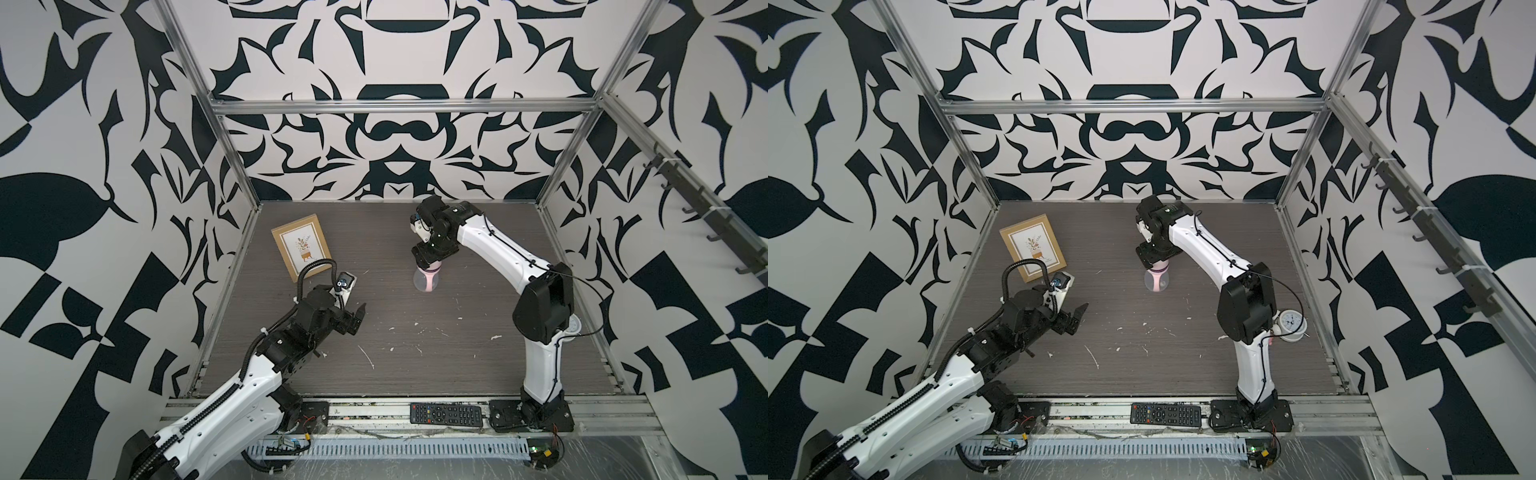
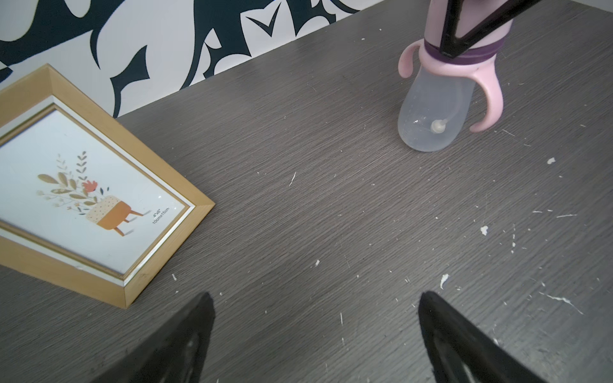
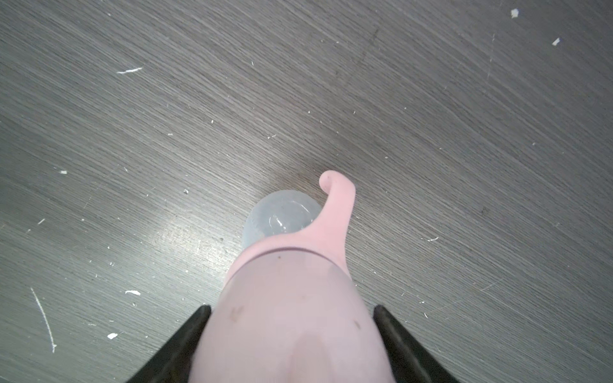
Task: Assemble the baby bottles
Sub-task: Close the lid on the baby bottle.
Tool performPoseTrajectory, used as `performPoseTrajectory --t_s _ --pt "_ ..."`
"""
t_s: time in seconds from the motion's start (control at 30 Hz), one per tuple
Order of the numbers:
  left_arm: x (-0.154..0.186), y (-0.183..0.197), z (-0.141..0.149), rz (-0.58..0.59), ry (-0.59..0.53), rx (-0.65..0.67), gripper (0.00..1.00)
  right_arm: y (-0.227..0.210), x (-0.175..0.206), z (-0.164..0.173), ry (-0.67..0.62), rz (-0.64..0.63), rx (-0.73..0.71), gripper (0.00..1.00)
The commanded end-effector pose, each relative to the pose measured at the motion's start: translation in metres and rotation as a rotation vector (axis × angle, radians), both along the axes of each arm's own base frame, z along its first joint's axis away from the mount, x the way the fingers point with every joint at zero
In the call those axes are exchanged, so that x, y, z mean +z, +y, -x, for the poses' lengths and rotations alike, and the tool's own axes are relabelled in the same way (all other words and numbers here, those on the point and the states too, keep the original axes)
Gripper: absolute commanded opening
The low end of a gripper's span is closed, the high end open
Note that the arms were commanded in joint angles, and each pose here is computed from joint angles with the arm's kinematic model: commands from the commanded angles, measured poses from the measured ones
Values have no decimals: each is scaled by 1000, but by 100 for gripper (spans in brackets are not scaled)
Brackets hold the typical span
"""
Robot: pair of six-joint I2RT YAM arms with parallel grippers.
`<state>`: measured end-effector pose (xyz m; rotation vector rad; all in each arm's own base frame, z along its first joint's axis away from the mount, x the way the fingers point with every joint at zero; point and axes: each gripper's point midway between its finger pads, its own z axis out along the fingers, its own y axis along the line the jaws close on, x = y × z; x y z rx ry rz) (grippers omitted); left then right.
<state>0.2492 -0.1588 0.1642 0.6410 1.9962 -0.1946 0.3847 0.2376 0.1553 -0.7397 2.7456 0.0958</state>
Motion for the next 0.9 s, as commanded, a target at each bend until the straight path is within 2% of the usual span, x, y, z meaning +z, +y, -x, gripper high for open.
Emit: performPoseTrajectory --t_s 0.0,0.4,0.87 --pt "10 -3 -2 9 -11 -8 99 -4 33 -1 -91 -37 -1 80" --pt "9 -5 -2 8 -2 -17 100 -7 57 -6 -178 -61 -13 84" --pt "10 -10 -3 9 14 -30 99 -4 51 -8 -185 -97 -16 78"
